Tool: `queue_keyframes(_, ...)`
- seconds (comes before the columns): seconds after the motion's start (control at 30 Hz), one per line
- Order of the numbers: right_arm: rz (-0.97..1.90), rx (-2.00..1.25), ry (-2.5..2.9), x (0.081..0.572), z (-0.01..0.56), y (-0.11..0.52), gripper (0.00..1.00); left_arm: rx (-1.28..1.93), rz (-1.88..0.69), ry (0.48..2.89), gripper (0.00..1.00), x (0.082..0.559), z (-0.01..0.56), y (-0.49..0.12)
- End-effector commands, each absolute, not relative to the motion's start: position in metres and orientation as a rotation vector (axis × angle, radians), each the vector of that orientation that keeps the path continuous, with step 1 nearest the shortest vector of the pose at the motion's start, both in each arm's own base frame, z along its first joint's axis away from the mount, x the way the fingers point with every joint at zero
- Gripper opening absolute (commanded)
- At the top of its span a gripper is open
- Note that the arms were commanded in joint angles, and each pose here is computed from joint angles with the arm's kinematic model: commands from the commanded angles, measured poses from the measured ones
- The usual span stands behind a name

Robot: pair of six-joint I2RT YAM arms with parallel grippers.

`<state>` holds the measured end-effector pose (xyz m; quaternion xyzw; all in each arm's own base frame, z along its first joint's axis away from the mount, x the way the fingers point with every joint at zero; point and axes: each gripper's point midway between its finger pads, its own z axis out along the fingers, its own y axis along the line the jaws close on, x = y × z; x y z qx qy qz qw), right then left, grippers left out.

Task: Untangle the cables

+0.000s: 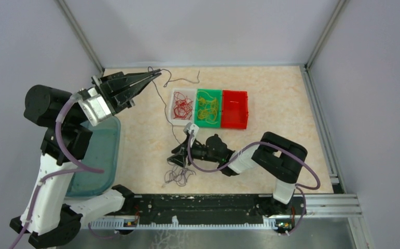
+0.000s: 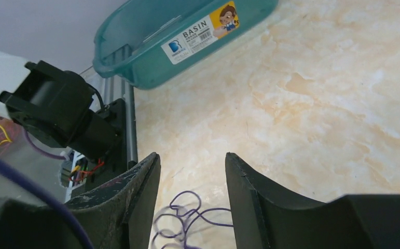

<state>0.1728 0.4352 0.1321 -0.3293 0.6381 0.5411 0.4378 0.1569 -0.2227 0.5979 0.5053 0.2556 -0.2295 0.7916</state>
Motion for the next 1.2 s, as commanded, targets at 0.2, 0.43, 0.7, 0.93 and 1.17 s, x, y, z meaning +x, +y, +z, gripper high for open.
queue_keyframes(0.2,1.292,-0.708,1.559,0.183,0.123,0.426,0.51,0.884,-0.049,0.206,0.0,0.144,0.692,-0.18)
queue_keyframes(0.43,1.244,-0.663,1.478,0.19,0.155,0.414,0.71,0.921,-0.031,0.218,0.0,0.15,0.69,-0.185)
queue_keyframes(0.7,1.225,-0.545,1.269,0.213,0.258,0.37,0.8,0.969,-0.095,0.307,0.0,0.169,0.651,-0.198)
queue_keyframes(0.93,1.125,-0.651,1.106,0.205,0.328,0.349,0.89,1.058,-0.331,0.457,0.0,0.173,0.613,-0.22)
queue_keyframes(1.17,1.015,-0.74,0.973,0.191,0.387,0.332,0.99,1.166,-0.55,0.602,0.0,0.169,0.564,-0.239)
